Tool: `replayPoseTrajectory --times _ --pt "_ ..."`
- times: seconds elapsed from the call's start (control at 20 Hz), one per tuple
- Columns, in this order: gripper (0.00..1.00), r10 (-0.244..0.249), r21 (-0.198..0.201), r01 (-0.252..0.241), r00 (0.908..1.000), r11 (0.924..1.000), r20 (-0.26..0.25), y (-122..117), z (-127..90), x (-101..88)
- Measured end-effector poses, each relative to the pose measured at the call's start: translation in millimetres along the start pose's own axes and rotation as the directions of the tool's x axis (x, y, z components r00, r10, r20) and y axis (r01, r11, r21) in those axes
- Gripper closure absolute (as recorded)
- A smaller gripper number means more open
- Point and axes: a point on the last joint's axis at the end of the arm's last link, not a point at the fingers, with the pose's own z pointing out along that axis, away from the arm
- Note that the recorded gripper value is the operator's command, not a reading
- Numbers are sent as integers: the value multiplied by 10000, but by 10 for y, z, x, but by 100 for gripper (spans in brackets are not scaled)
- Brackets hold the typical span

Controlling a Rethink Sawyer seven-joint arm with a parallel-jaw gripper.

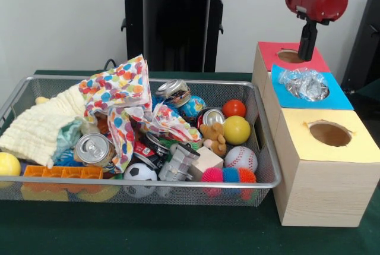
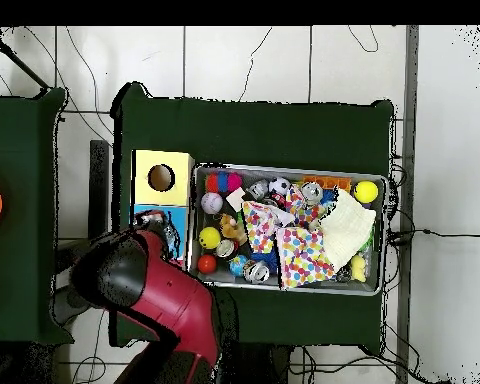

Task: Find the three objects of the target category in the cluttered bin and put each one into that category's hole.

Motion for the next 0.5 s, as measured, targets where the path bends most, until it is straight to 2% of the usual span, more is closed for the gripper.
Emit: replayPoseTrajectory --times 0.5 --pt "100 18 309 -9 9996 9995 -293 -115 116 93"
